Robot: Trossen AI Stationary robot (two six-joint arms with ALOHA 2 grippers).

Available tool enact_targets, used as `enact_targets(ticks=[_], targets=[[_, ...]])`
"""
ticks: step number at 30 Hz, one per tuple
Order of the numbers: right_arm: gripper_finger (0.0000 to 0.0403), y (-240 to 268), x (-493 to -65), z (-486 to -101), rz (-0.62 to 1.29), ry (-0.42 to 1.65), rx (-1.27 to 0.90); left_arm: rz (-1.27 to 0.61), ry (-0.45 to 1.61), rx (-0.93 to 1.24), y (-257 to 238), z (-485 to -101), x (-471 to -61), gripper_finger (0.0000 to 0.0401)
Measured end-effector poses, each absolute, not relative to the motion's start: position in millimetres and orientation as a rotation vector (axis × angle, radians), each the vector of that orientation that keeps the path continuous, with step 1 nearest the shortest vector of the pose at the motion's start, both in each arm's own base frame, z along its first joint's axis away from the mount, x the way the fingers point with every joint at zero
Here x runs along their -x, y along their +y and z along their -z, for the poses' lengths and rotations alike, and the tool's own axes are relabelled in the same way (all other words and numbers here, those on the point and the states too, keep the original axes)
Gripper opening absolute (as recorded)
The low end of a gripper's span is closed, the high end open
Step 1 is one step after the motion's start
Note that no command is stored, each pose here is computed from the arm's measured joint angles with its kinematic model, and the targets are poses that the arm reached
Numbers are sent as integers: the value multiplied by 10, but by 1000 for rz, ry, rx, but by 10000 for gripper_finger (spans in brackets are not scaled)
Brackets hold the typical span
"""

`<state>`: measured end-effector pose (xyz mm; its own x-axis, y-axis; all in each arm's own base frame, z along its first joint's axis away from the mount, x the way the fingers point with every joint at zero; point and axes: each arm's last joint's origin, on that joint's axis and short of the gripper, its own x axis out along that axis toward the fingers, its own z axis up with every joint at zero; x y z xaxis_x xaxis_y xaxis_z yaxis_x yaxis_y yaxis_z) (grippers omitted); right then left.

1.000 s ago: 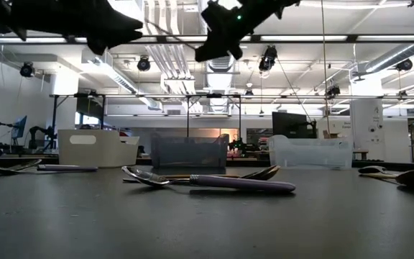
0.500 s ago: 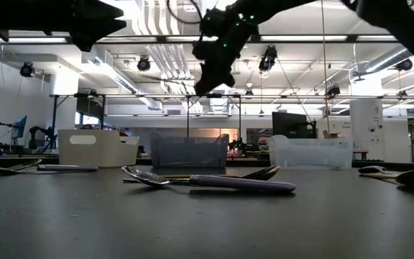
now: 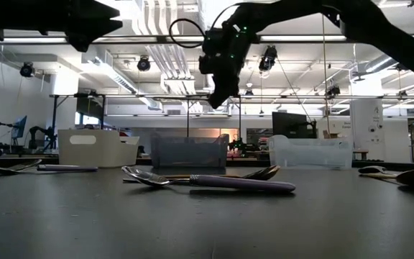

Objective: Sort silverware by color (type)
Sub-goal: Put the gold spoon into the black bin

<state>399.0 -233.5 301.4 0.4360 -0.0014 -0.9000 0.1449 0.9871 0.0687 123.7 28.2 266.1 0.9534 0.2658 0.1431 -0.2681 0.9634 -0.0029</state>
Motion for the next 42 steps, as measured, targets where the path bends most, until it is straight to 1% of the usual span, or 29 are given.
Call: enact_targets(ticks=[7,16,28,33,38,42], targets=[[14,-2408,-3945,-3008,82,1129,-83,-271,-140,-8,283,-2656,-1243,171],[14,-2432,-3960,-2965,81,1121,-70,-270,-141,-1,283,-2656,-1244,171],[14,-2438,-3965,-2735,64,1176,-78,-273,-137,-26,284,-2656,-1244,171],[14,-2449,-3958,-2656,100,1211,-70,-281,-122,-73,288,-2647,-1257,171],[14,-2416,-3980,-2682,109,1198,-75,-290,-52,-91,308,-2554,-1336,171],[14,-2323,-4030,-2730,165,1205,-70,-386,55,-123,365,-2421,-1464,172]])
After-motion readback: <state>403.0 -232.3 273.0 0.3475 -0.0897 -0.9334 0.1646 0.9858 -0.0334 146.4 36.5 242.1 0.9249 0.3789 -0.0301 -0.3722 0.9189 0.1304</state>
